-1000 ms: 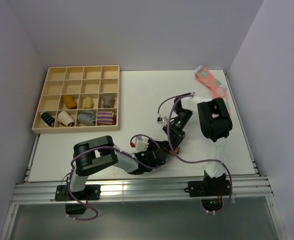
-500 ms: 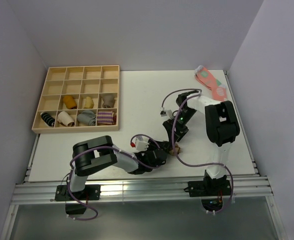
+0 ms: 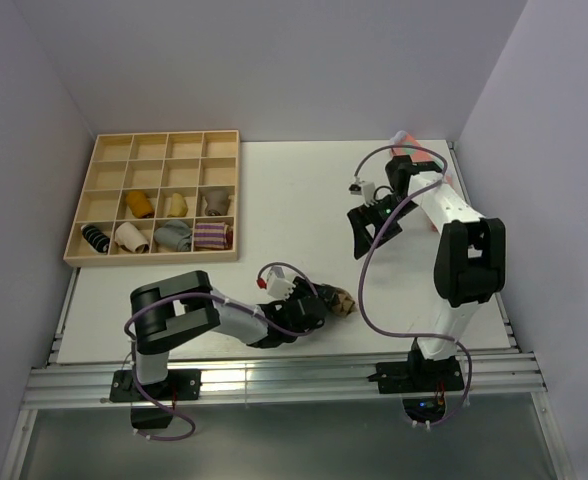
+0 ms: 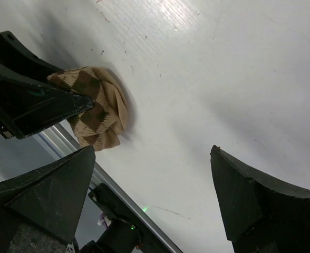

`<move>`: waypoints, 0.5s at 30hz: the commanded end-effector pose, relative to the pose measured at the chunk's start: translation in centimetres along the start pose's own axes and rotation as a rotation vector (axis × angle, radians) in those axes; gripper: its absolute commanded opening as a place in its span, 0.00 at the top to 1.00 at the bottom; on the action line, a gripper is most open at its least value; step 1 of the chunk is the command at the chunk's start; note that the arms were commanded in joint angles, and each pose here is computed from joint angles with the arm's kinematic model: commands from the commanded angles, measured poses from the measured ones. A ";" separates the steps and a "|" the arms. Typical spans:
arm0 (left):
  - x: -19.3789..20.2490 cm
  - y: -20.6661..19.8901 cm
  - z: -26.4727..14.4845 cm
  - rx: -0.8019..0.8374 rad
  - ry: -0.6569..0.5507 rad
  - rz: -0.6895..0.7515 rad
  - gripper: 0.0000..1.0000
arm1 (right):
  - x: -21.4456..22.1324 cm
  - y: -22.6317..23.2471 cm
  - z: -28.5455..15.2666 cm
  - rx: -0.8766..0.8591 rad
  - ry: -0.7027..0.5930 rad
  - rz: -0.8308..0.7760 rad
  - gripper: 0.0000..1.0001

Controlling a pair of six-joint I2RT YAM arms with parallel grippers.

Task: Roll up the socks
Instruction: Pick up the sock at the center of the board.

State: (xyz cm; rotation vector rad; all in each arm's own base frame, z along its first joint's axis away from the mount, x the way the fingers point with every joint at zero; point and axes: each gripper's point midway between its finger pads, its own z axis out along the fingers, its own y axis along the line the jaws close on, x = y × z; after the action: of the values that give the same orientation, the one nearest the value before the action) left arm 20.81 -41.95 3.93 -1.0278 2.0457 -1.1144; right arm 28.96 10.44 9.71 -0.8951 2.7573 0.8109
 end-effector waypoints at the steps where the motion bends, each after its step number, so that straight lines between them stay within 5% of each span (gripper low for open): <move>1: -0.7 -1.3 -0.7 0.037 0.012 0.107 1.00 | -1.6 -0.4 -2.4 0.063 -0.075 -0.023 0.03; 15: -4.1 -9.8 -2.9 0.277 0.060 0.167 1.00 | -1.5 -0.7 -5.4 0.105 -0.158 -0.030 0.03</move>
State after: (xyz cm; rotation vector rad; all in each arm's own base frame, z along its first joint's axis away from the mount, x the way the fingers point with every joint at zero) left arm 23.49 -40.41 9.19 -0.7773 2.0097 -1.1894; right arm 30.11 8.10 11.41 -0.8006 2.7205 0.7404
